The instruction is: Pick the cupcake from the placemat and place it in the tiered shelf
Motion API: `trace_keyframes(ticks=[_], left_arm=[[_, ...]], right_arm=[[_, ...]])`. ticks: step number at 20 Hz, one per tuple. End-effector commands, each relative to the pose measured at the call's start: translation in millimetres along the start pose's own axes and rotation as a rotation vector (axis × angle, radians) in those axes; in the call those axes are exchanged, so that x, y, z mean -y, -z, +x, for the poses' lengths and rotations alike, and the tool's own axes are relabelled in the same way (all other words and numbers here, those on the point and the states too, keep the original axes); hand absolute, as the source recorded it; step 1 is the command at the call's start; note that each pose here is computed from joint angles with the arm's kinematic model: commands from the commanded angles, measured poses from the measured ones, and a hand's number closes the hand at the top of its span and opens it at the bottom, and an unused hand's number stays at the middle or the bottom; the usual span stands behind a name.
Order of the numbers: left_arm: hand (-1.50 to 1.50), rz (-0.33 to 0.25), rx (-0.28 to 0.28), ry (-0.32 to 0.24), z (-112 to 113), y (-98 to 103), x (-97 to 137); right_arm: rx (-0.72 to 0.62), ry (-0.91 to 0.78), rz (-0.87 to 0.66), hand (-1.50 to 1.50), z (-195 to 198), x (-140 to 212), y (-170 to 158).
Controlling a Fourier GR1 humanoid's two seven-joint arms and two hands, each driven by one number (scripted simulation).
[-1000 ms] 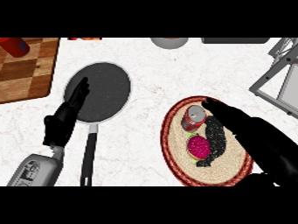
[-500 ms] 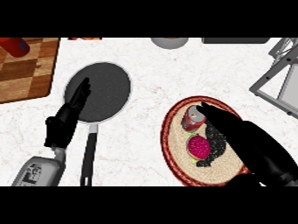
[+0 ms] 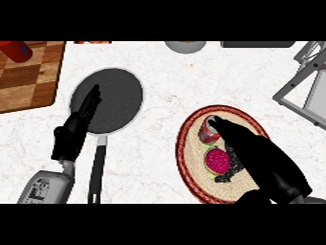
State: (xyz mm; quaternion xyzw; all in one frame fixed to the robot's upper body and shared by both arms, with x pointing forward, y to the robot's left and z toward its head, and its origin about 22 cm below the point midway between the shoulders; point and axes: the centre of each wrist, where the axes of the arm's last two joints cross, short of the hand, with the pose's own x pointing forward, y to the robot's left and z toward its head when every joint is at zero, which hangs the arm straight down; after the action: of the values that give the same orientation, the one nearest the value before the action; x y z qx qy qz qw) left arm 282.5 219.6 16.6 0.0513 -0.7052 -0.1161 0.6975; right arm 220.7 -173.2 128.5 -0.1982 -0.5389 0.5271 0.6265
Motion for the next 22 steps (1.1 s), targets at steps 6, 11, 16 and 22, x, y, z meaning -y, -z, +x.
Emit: trace_keyframes(ticks=[6,11,16,22], left_arm=[[0.00,0.003,0.000,-0.004,4.9,-4.9,-4.8],[0.00,0.000,-0.006,-0.006,5.5,-4.3,-7.1],[0.00,-0.013,0.011,-0.018,-1.2,-5.4,-17.1],[0.00,0.001,0.006,-0.012,2.1,-2.8,-4.2]], right_arm=[[-0.031,-0.057,0.014,-1.50,-2.0,-25.0,11.1],[-0.038,-0.050,0.025,-1.50,-4.7,-10.9,35.9],[-0.050,-0.069,0.020,-1.50,-3.6,-27.5,35.5],[-0.072,-0.069,0.027,-1.50,-10.7,-20.3,34.2]])
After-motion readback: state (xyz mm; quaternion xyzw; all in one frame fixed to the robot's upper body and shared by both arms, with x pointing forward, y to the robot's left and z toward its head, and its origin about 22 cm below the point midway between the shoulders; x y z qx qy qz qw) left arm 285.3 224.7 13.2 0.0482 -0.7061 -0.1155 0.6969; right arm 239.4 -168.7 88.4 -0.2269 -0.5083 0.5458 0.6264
